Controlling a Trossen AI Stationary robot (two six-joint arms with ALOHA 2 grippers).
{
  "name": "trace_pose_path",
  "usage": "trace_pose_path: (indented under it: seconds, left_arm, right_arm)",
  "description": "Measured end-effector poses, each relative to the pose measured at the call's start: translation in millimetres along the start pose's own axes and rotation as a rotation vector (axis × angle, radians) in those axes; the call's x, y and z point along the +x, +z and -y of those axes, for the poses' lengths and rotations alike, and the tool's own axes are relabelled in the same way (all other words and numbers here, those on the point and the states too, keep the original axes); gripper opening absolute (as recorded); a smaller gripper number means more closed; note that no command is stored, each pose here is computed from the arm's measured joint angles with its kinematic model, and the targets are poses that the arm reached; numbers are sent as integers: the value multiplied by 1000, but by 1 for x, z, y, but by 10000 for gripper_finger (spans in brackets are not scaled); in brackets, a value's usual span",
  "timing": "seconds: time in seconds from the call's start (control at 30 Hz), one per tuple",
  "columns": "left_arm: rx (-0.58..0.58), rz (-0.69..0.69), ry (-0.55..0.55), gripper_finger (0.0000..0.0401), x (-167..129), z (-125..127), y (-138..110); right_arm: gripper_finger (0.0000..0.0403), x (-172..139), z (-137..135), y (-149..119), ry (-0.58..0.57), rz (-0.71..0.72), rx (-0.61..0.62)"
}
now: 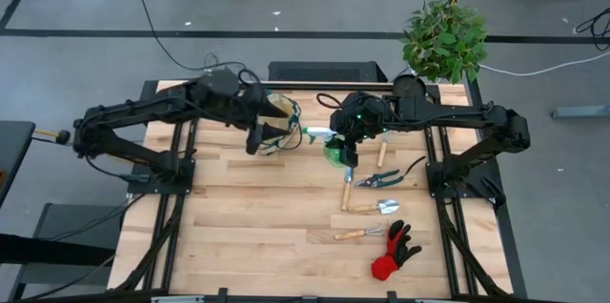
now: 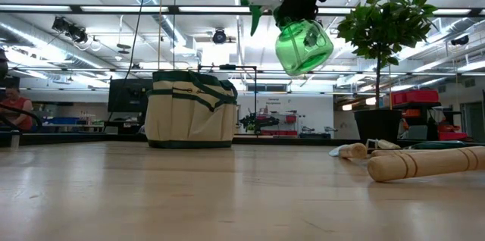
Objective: Pick & Place Garden tools in Gardening bag
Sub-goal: Put the green spray bottle into the gardening bag
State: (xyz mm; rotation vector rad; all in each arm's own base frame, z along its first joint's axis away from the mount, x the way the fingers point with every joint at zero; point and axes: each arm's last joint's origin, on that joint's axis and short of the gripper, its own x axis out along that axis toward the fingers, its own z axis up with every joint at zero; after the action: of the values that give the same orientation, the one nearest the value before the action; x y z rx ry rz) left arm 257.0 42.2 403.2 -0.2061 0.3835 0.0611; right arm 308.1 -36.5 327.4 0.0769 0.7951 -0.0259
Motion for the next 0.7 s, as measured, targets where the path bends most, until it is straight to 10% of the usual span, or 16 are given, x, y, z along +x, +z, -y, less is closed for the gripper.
trace_pose_path:
  seconds: [0.7]
  left_arm:
    - [54, -89, 15, 257, 23, -7, 26]
  right_arm:
    - [143, 0, 0, -1, -7, -14, 6]
